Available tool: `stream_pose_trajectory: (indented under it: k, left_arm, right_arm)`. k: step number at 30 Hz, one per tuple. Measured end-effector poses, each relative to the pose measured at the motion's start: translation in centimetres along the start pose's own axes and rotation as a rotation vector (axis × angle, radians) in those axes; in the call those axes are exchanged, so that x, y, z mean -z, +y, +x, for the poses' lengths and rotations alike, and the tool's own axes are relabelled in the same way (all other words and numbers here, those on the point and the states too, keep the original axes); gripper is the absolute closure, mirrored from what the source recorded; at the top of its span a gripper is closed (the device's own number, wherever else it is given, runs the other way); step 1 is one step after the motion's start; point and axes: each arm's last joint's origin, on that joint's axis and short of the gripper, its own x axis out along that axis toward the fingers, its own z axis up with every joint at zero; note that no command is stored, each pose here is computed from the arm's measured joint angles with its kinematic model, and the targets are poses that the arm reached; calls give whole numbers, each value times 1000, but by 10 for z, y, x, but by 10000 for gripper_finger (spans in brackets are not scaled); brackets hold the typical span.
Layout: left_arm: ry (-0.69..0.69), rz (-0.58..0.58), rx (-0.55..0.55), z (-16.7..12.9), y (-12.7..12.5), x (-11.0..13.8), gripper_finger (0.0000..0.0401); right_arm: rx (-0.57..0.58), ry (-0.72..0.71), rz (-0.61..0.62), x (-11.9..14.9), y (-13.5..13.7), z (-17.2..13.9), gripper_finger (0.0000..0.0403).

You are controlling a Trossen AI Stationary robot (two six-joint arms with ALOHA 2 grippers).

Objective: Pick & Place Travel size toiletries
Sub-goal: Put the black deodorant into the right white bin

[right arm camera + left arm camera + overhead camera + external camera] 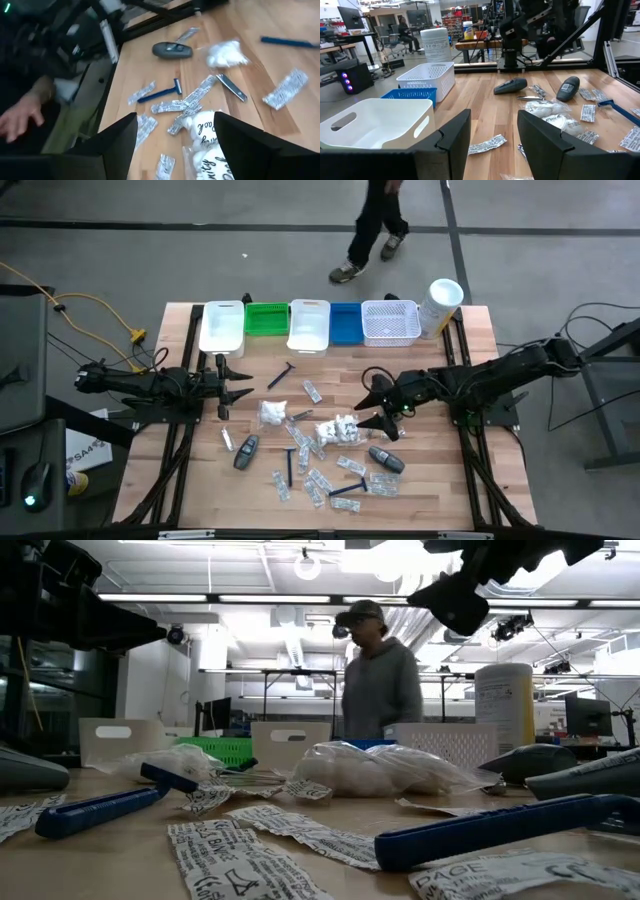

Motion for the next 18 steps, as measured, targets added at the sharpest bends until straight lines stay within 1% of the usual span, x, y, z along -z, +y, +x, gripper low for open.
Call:
stream_pose_trajectory:
  k: [3, 8, 12, 16, 18]
  left_arm:
    - [0, 0, 0, 0, 0, 0, 239]
    - [0, 0, 0, 0, 0, 0, 239]
    - [0, 0, 0, 0, 0, 0, 239]
    - [0, 0, 0, 0, 0, 0, 239]
    - [0, 0, 0, 0, 0, 0, 239]
  right_arm:
    - [58, -15, 112, 0, -4, 0, 147]
    - [179, 62, 212, 5, -10, -3, 147]
    - [271, 71, 238, 4, -11, -5, 147]
    - [337, 69, 241, -3, -8, -9, 147]
    - [384, 74, 260, -7, -7, -12, 147]
